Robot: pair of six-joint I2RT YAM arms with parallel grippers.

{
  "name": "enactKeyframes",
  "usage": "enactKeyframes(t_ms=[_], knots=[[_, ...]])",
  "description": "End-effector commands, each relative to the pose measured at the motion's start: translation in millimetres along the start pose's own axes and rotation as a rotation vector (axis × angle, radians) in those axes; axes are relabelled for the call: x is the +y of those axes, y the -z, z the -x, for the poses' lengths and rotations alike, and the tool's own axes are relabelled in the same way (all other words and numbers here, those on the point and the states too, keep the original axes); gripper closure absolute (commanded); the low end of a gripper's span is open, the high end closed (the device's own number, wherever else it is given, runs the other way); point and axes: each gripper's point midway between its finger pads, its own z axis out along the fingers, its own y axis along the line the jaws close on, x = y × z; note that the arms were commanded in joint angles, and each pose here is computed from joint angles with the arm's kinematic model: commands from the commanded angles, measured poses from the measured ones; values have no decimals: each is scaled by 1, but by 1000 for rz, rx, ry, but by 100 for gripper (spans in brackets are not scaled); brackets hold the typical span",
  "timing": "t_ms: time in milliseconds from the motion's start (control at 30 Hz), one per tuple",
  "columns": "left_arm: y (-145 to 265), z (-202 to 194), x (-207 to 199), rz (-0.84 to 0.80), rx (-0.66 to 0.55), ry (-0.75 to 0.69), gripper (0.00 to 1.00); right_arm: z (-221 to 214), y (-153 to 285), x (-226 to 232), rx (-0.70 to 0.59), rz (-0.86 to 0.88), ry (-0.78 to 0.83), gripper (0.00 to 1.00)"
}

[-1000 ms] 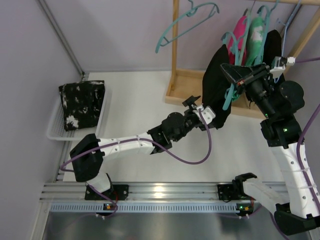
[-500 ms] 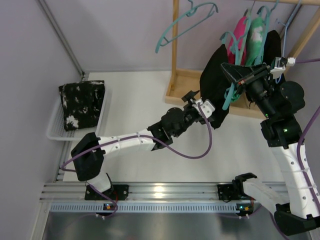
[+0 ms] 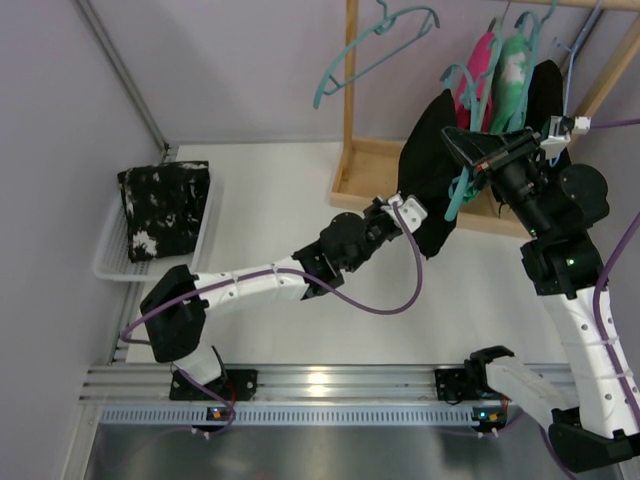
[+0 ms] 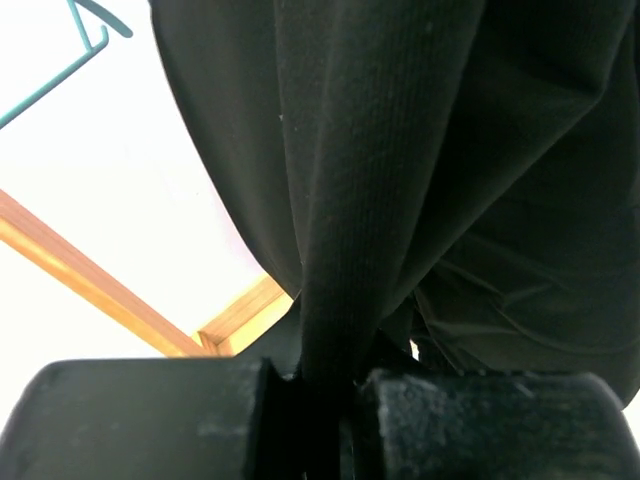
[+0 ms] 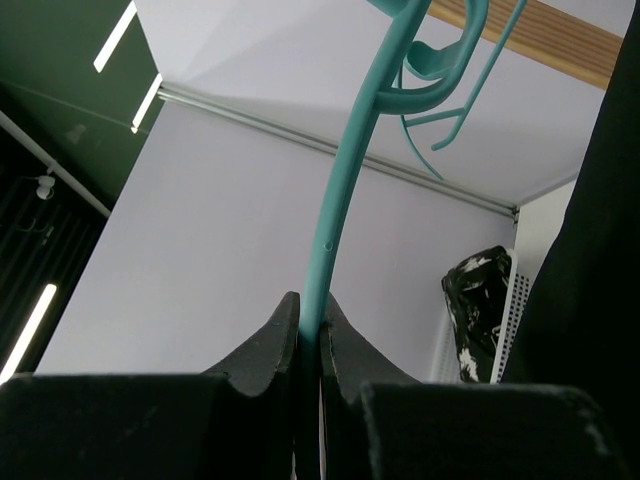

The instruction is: Remove the trousers from the hanger

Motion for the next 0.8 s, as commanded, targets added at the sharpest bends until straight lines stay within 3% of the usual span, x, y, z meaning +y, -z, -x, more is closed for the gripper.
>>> enactKeyframes(t_ms=[0,533,767], knots=[[11,59,43,104,-136,42,100,7,17,59,-39,209,75,100],[49,118,108,183,-144,67,100,-2,5,3,-21,105,157,100],[60,166,143,242,-201,105,100,-19,2,-44,41,8,154,100]])
